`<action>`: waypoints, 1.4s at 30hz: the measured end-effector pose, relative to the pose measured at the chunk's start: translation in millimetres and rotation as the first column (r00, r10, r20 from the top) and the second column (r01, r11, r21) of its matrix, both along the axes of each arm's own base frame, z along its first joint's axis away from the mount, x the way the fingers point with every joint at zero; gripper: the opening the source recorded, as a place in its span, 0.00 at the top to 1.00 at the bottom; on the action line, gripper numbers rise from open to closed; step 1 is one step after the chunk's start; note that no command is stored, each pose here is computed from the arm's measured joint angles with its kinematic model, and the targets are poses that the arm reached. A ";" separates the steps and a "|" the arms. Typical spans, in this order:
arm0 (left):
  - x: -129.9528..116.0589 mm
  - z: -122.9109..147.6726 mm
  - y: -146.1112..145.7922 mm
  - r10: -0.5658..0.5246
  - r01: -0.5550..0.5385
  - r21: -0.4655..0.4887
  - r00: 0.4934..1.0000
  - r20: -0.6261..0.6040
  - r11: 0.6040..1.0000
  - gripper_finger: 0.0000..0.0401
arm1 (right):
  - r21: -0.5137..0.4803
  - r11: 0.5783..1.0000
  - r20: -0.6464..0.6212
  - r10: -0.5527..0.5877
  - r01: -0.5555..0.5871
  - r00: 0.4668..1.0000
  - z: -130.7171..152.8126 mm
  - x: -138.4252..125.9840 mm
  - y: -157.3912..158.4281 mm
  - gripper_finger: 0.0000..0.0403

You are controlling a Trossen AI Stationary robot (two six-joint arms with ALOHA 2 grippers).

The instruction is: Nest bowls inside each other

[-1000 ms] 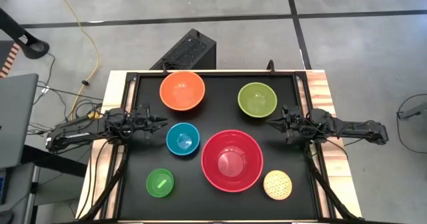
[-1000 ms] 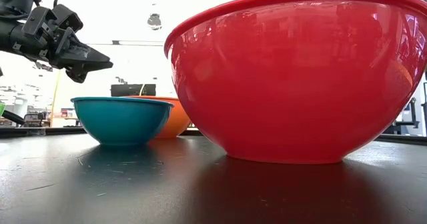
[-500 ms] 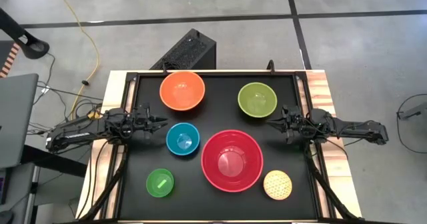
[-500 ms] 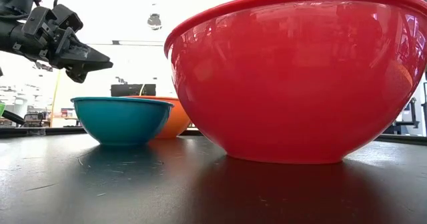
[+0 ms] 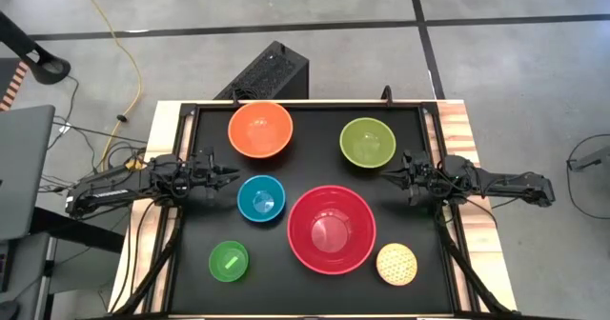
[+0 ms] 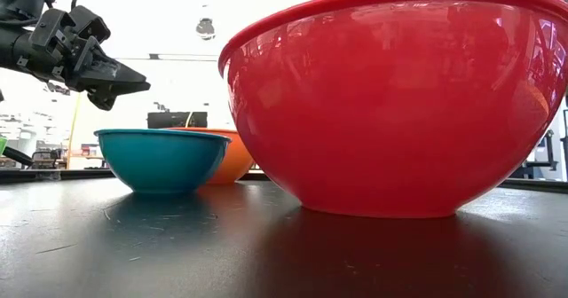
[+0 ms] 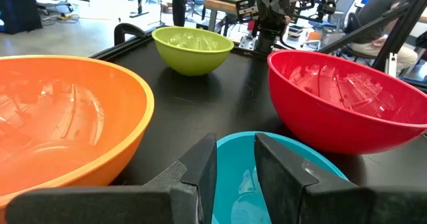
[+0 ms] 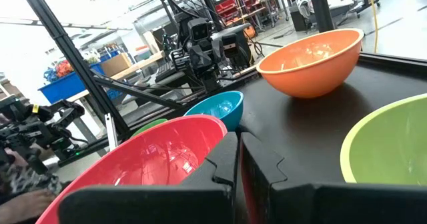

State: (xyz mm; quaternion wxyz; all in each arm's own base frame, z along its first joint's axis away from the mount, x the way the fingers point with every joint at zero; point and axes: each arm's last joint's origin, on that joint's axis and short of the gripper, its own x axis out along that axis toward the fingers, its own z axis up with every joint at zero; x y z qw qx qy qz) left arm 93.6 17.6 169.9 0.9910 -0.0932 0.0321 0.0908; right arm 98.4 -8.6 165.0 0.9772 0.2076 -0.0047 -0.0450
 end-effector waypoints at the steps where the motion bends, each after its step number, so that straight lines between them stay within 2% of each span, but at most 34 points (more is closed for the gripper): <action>1: 0.0 0.0 0.0 0.000 0.000 0.000 1.000 0.000 1.000 0.78 | 0.000 1.000 0.000 0.000 0.000 1.000 0.0 0.0 0.0 0.91; 12: 0.0 -0.1 0.0 0.001 -0.001 -0.004 1.000 0.000 1.000 0.78 | 0.000 1.000 0.000 0.000 0.000 1.000 -0.1 0.0 0.0 0.91; 14: 0.0 0.1 -0.1 0.001 0.000 -0.048 1.000 0.009 0.999 0.78 | 0.000 1.000 0.000 0.000 0.000 1.000 -0.1 0.0 0.0 0.91; 17: 0.1 0.0 -0.1 0.012 -0.007 -0.168 0.999 0.029 0.986 0.78 | 0.000 1.000 -0.001 0.001 -0.001 1.000 -0.2 0.0 0.0 0.91; 23: 0.1 3.7 2.9 0.119 -0.098 -0.216 0.989 0.089 0.972 0.78 | 0.000 1.000 0.000 0.001 -0.001 1.000 -0.1 0.0 0.0 0.91; 25: 0.6 9.8 4.3 0.160 -0.130 -0.200 0.977 0.142 0.971 0.78 | 0.000 1.000 0.000 0.000 0.000 1.000 0.0 0.0 0.0 0.91; 27: 0.1 21.9 6.8 0.236 -0.212 -0.165 0.960 0.150 0.963 0.79 | 0.000 1.000 0.000 0.001 -0.001 1.000 -0.1 0.0 0.0 0.91; 30: 1.8 51.9 13.2 0.384 -0.376 -0.091 0.918 0.097 0.922 0.83 | 0.000 1.000 0.000 0.000 0.000 1.000 0.0 0.0 0.0 0.91; 33: 11.6 82.7 24.9 0.524 -0.526 -0.016 0.850 -0.058 0.850 0.89 | 0.000 1.000 0.000 0.000 0.000 1.000 -0.1 0.0 0.0 0.91; 35: 22.8 102.0 37.3 0.593 -0.597 0.039 0.784 -0.183 0.802 0.94 | 0.000 1.000 0.000 0.000 0.000 1.000 0.0 0.0 0.0 0.91; 38: 38.5 119.9 64.5 0.664 -0.670 0.137 0.647 -0.374 0.730 0.98 | 0.000 1.000 -0.001 0.000 0.000 1.000 -0.1 0.0 0.0 0.91; 40: 48.0 127.6 84.8 0.666 -0.676 0.174 0.586 -0.462 0.716 0.98 | 0.000 1.000 0.000 0.000 0.000 1.000 -0.1 0.0 0.0 0.91; 42: 56.2 134.4 104.7 0.622 -0.653 0.155 0.583 -0.523 0.741 0.97 | 0.000 1.000 -0.001 0.000 0.000 1.000 -0.1 0.0 0.0 0.91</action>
